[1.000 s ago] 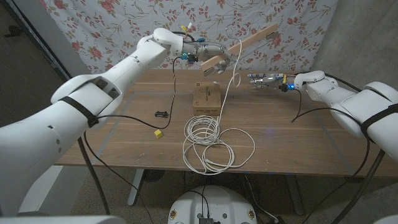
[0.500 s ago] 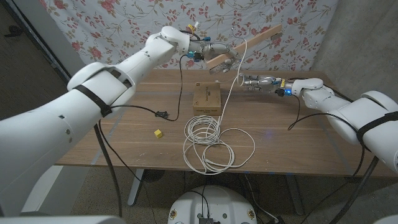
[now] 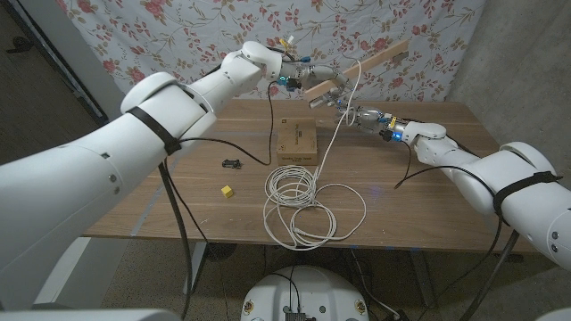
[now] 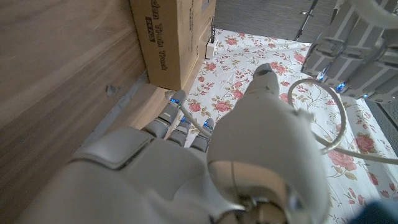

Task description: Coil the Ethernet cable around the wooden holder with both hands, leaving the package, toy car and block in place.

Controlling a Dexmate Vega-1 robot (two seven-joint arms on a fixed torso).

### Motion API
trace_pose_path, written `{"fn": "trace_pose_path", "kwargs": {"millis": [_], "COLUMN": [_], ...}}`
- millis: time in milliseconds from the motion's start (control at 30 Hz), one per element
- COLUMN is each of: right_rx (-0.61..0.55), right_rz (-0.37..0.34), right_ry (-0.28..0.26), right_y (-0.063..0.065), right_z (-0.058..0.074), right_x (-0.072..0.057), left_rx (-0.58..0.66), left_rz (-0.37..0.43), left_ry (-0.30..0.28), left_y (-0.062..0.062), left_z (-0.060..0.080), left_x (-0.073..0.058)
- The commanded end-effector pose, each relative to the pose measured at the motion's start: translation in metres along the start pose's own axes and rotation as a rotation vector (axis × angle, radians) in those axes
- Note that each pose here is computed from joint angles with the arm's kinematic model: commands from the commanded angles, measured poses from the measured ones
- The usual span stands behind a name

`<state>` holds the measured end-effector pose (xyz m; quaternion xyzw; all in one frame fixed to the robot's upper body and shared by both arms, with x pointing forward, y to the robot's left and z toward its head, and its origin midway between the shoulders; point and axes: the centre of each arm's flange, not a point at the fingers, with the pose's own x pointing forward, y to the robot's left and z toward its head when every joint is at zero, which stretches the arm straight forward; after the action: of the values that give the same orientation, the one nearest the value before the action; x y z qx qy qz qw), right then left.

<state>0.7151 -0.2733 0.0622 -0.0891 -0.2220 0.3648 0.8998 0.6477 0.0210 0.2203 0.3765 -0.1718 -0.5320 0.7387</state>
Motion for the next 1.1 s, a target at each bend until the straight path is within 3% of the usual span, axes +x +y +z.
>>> {"fn": "trace_pose_path", "kwargs": {"millis": [33,167,400,667,1100], "right_rx": [0.089,0.109,0.173,0.242,0.281], "right_rz": [-0.011,0.017,0.016,-0.057,-0.06], "right_ry": [-0.075,-0.071,-0.121,-0.103,-0.101], "right_y": [0.025,0.032,0.043,0.042,0.045], "right_z": [-0.004,-0.003,-0.001,-0.008,-0.01], "right_x": [0.027,0.036,0.048,0.055,0.057], "left_rx": [-0.011,-0.015,-0.021,-0.019,-0.022], "left_rz": [0.034,0.051,0.086,0.122,0.179], "left_ry": [0.026,0.036,0.056,0.077,0.107], "left_y": [0.0,0.001,0.004,0.006,0.011], "left_z": [0.001,0.0,-0.002,-0.001,-0.002], "left_x": [0.014,0.014,0.017,0.023,0.027]}}
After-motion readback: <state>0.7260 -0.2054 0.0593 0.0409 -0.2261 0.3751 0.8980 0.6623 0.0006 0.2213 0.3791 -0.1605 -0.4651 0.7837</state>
